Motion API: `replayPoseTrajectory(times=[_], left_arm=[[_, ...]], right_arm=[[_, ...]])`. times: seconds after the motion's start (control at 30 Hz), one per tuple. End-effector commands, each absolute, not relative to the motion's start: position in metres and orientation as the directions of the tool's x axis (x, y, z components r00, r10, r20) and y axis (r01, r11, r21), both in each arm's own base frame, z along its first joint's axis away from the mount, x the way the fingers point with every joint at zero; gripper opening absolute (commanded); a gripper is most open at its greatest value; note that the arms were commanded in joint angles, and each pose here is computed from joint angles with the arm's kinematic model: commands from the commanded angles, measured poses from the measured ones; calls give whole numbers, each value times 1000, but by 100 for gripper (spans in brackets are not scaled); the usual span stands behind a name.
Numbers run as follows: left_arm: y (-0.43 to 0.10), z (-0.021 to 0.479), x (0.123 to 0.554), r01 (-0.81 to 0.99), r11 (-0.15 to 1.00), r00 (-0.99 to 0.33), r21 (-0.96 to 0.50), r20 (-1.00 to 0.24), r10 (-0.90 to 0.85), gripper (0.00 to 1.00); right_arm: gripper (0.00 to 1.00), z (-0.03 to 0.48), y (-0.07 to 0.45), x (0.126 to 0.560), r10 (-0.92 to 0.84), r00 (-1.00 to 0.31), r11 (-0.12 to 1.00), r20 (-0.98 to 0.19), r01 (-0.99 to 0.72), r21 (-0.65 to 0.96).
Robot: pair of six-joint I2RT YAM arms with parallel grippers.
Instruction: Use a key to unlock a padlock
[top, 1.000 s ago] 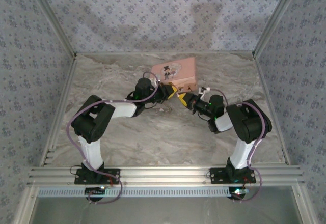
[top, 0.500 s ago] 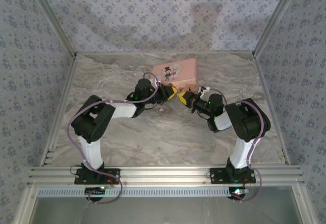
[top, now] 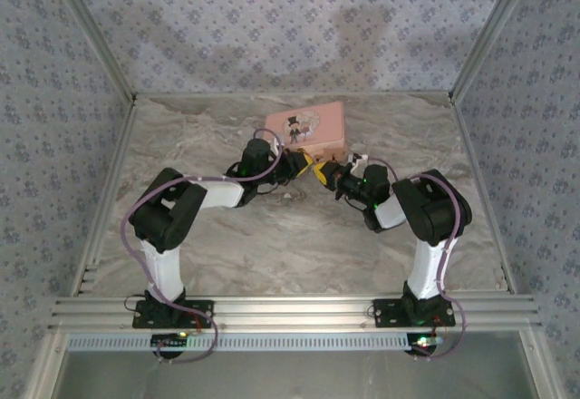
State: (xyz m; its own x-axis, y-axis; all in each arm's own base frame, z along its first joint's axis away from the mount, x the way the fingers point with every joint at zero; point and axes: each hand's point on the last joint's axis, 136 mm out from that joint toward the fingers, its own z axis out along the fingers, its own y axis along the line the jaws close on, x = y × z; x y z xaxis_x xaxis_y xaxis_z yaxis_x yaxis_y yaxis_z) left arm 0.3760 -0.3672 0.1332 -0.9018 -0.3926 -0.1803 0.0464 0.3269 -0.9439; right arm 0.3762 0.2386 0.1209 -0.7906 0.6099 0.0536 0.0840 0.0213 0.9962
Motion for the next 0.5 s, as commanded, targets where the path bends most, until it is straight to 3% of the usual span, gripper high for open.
replayPoseTrajectory(times=[0.0, 0.3, 0.47], left_arm=[[-435, 187, 285, 206, 108, -978, -973, -208, -8, 0], [-442, 196, 270, 226, 77, -973, -971, -221, 68, 0], [-432, 186, 279, 196, 132, -981, -972, -195, 24, 0]], right_arm=[[0, 142, 269, 379, 567, -823, -1, 17, 20, 1000], [0, 147, 279, 379, 550, -835, 6, 4, 9, 1000], [0, 131, 277, 374, 543, -840, 37, 17, 44, 998]])
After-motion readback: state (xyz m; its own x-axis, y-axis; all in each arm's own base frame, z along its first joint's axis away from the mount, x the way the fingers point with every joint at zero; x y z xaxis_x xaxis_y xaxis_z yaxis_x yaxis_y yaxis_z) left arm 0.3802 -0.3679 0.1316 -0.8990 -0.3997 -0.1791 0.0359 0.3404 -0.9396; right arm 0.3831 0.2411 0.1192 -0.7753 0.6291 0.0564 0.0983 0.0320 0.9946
